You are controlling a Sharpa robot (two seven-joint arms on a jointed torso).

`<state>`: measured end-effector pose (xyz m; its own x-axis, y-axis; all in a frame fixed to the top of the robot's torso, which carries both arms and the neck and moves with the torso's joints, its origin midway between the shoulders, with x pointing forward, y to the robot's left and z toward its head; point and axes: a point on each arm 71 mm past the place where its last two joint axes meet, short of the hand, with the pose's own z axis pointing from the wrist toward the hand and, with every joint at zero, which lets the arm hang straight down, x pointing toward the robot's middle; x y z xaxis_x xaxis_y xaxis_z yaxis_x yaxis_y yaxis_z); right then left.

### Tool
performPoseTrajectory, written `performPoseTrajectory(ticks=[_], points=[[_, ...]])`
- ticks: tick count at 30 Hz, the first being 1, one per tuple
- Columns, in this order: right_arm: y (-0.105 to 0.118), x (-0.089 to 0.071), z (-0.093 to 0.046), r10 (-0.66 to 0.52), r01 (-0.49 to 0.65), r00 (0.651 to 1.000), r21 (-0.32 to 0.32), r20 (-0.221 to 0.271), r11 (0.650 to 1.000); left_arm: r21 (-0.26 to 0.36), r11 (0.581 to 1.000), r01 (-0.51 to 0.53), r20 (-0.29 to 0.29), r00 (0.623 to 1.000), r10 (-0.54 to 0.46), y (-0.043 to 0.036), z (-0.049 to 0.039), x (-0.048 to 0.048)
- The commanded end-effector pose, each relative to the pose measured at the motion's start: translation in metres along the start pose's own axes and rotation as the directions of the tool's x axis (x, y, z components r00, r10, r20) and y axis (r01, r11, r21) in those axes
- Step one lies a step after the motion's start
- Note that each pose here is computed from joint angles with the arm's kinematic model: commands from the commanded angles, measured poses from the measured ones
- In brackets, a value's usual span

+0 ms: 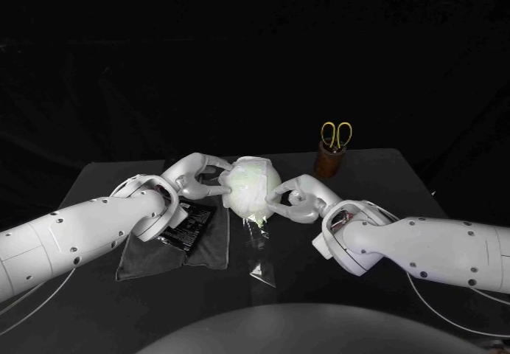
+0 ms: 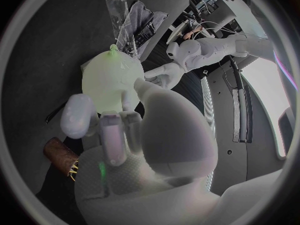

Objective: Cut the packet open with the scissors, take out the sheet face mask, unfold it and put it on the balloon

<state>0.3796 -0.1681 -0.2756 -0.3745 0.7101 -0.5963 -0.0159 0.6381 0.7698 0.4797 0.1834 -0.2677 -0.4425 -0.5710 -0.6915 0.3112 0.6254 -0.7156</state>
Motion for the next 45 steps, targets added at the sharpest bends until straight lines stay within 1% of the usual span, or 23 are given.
performPoseTrajectory(ticks=[1,5,9,17,26,37,45], points=[[0.001,0.003,0.001,-0.023,0.023,0.999,-0.011,-0.027,1.0,0.001,1.0,-0.006,-0.029,1.0,0.006,-0.0011,0.0029,0.0028],[0.003,0.005,0.002,-0.024,0.023,0.999,-0.017,-0.026,1.0,-0.001,1.0,-0.009,-0.035,0.999,0.009,-0.0008,0.0063,0.0043],[0.003,0.006,0.003,-0.025,0.025,0.999,-0.017,-0.03,1.0,-0.006,1.0,-0.011,-0.04,0.999,0.011,-0.0001,0.0075,0.0047],[0.003,0.008,0.005,-0.042,0.041,0.998,-0.018,-0.045,0.999,-0.02,1.0,-0.014,-0.047,0.999,0.013,0.0027,0.0076,0.0041],[0.004,0.011,0.006,-0.061,0.06,0.996,-0.025,-0.061,0.998,-0.029,1.0,-0.012,-0.059,0.998,0.01,0.0028,0.0077,0.0052],[0.009,0.015,0.006,-0.085,0.081,0.993,-0.05,-0.083,0.995,-0.038,0.999,-0.009,-0.059,0.998,0.007,0.0035,0.0077,0.005],[0.01,0.016,0.007,-0.102,0.099,0.992,-0.048,-0.07,0.994,-0.042,0.999,-0.003,-0.057,0.998,0.001,0.0038,0.0075,0.0046]])
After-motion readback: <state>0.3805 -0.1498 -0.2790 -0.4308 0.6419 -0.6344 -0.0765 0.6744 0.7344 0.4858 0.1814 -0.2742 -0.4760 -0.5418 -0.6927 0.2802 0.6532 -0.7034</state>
